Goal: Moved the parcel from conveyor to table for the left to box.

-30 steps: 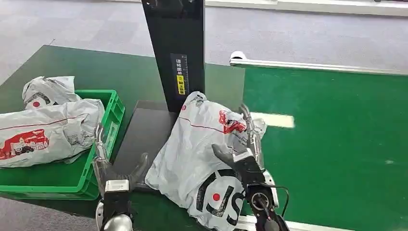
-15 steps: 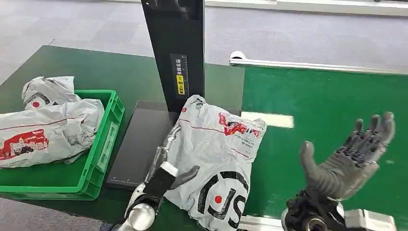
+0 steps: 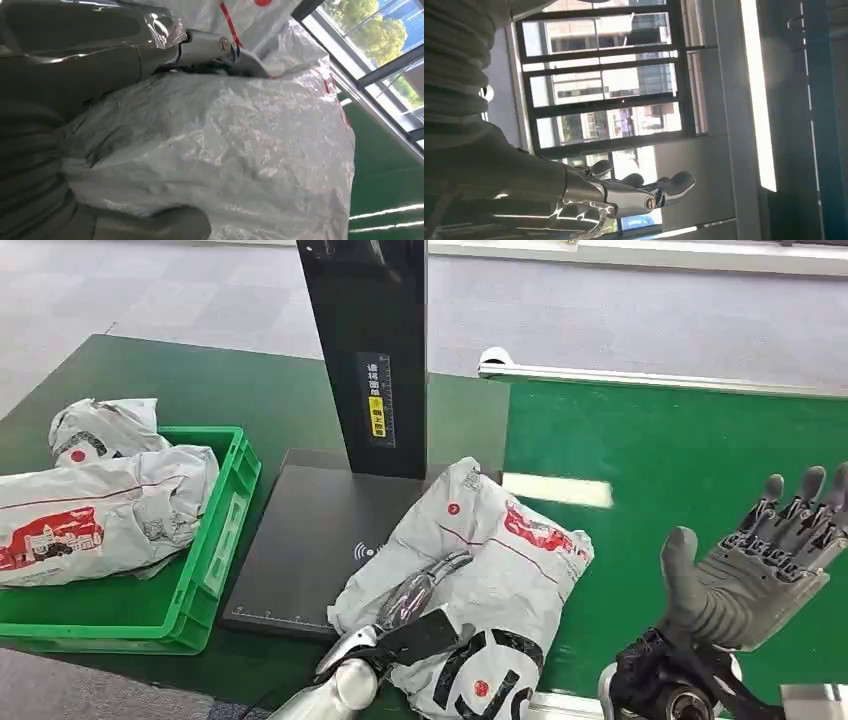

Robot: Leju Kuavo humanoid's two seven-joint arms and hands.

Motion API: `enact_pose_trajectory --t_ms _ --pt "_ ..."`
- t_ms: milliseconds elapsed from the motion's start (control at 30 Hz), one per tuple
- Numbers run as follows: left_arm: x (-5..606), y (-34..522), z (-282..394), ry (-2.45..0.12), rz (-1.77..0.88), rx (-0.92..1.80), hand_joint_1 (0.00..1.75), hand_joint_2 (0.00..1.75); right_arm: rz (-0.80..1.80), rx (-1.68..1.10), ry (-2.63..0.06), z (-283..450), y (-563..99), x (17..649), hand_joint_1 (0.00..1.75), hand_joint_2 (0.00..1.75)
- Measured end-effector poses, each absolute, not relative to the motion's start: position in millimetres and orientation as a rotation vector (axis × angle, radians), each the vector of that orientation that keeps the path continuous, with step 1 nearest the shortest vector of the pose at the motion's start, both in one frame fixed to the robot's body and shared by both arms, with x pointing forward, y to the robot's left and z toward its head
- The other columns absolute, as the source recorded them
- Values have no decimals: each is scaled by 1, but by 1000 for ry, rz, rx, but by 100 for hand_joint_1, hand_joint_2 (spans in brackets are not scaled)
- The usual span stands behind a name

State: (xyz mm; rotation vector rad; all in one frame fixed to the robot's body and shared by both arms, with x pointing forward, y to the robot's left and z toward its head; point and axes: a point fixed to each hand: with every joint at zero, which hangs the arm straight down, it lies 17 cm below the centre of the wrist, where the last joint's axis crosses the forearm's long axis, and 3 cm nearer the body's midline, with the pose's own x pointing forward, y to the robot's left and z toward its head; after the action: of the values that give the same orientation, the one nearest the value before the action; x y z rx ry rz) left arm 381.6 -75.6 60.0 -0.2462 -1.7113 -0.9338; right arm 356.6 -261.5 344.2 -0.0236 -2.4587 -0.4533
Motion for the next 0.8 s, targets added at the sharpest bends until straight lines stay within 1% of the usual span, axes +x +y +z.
enact_pose_trajectory --t_ms 33,67,100,133,400,667,800 --pt "382 -77 59 -1706 -943 -246 134 175 -456 -21 -2458 344 -262 358 0 175" --pt "383 -78 58 -1701 -951 -246 145 175 -458 -19 -2458 344 -262 359 0 175" --pt "384 -79 57 -1697 -958 -244 171 175 -458 -16 -2456 344 -262 360 0 175" --pt "384 -80 57 -1693 -963 -245 175 175 -457 -16 -2454 343 -262 360 0 175" --pt "390 -78 52 -1676 -978 -229 175 175 -483 11 -2427 337 -269 370 0 175" --pt "408 -54 73 -1774 -776 -203 175 175 -487 -11 -2404 334 -275 379 0 175" --pt "411 -48 77 -1785 -748 -194 175 175 -489 -18 -2397 331 -276 380 0 175"
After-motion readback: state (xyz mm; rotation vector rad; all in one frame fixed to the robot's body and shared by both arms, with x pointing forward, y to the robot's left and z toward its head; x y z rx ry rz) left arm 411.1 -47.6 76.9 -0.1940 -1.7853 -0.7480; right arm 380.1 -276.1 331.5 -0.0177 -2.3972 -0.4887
